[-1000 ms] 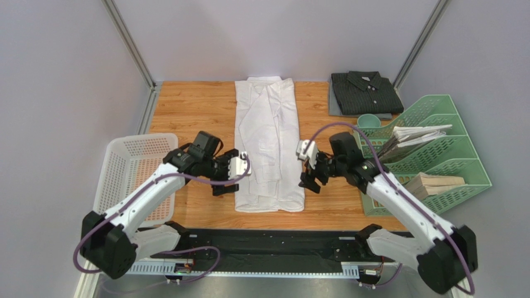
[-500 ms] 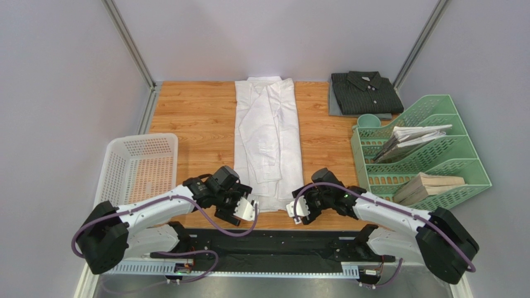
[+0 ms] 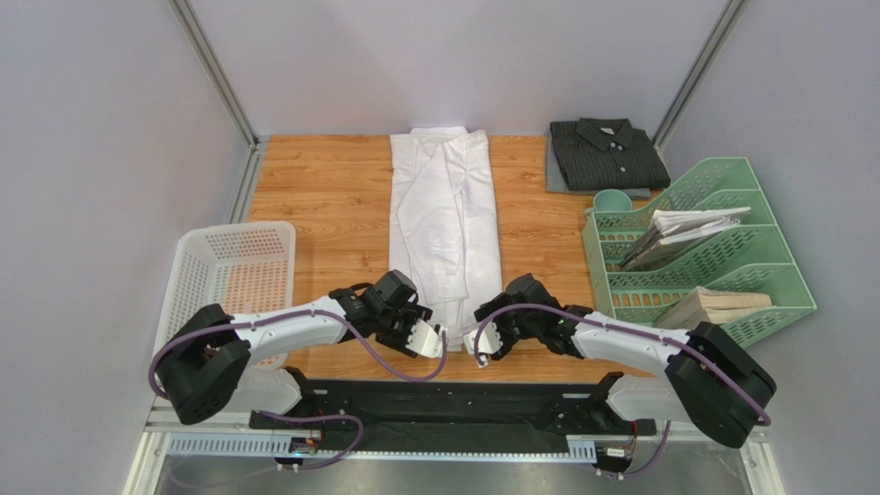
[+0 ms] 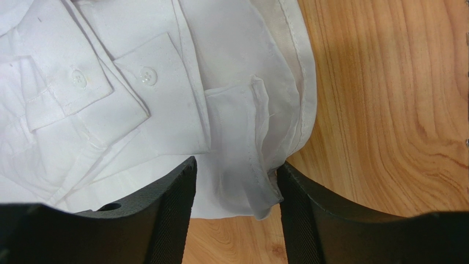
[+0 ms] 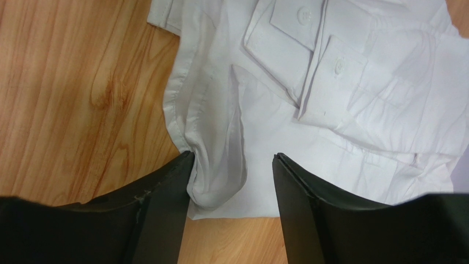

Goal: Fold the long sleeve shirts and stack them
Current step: Fold the shirt

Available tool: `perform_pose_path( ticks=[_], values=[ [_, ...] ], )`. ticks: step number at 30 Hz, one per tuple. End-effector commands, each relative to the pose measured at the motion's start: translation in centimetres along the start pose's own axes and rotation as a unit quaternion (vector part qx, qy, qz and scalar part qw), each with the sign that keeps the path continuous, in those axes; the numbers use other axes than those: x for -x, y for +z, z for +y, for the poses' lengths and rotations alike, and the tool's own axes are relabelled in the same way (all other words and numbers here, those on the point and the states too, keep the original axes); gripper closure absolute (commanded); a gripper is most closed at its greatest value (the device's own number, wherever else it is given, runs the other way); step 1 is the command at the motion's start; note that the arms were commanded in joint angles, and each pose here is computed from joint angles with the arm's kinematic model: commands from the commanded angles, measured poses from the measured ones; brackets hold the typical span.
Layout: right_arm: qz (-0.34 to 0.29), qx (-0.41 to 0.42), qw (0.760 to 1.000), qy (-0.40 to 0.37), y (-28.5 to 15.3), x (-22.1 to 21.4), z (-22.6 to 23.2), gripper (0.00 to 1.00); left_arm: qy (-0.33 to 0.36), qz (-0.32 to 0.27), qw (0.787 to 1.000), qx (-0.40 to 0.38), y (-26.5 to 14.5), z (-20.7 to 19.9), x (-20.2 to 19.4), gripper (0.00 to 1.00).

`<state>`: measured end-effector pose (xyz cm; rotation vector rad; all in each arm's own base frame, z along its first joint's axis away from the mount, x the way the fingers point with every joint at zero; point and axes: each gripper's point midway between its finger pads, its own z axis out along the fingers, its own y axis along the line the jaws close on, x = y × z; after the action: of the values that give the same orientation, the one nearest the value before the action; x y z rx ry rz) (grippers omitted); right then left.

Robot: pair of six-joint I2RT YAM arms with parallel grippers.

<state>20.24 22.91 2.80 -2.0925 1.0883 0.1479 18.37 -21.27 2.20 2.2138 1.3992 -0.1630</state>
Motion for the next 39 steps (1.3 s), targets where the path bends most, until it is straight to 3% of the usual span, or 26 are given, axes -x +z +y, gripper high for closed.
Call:
perform_pose_path(
  ticks=[1,5,11,14,15,18,21,23,24,25,28,34,39],
  values=[
    [0.046,0.031,0.998,0.006,-2.6,-1.6,2.4,0.28,-0.006,0.008,1.000,0.002,-0.6,-0.2,-0.2,0.33],
    [0.042,0.037,0.998,-0.035,-4.6,-1.8,4.1,0.21,0.023,0.003,1.000,0.006,-1.6,-1.4,-0.7,0.18],
    [0.041,0.049,0.996,-0.055,-3.9,-2.5,5.3,0.24,0.018,0.003,1.000,0.005,-1.3,-1.3,-0.7,0.14],
    [0.047,0.052,0.997,-0.044,-2.3,-3.1,4.5,0.35,0.013,-0.008,1.000,-0.003,-1.0,-1.2,-0.1,0.14],
    [0.047,0.044,0.997,-0.043,-1.7,-3.1,3.7,0.45,0.013,-0.008,1.000,-0.008,-0.8,-1.3,-0.1,0.14],
    [0.049,0.044,0.997,-0.031,-0.4,-3.5,2.8,0.60,0.014,-0.006,1.000,-0.013,-0.1,-1.3,-0.2,0.16],
    [0.035,0.035,0.998,-0.034,0.6,-3.2,2.0,0.70,0.014,-0.002,1.000,-0.011,0.5,-0.7,-0.3,0.26],
    [0.026,0.029,0.999,-0.025,0.8,-2.7,1.2,0.80,0.008,-0.006,1.000,-0.008,0.7,-0.3,0.0,0.51],
    [0.026,0.029,0.999,-0.022,0.7,-2.5,1.2,0.96,0.002,-0.012,1.000,-0.003,0.4,0.2,0.5,0.62],
    [0.030,0.025,0.999,-0.018,0.5,-2.5,0.9,1.00,-0.003,-0.021,1.000,-0.021,0.2,-0.5,0.9,0.80],
    [0.027,0.019,0.999,-0.014,-0.7,-1.5,1.3,1.00,-0.027,-0.038,0.998,-0.037,-1.0,-1.1,2.2,0.99],
    [-0.012,0.026,1.000,-0.001,-3.9,2.6,4.8,1.00,0.007,-0.069,0.996,-0.048,-3.7,-4.9,4.6,1.00],
    [0.018,0.022,0.999,0.020,-4.4,1.6,5.6,1.00,-0.010,-0.050,0.997,-0.050,-4.0,-5.7,3.6,1.00]
  ],
)
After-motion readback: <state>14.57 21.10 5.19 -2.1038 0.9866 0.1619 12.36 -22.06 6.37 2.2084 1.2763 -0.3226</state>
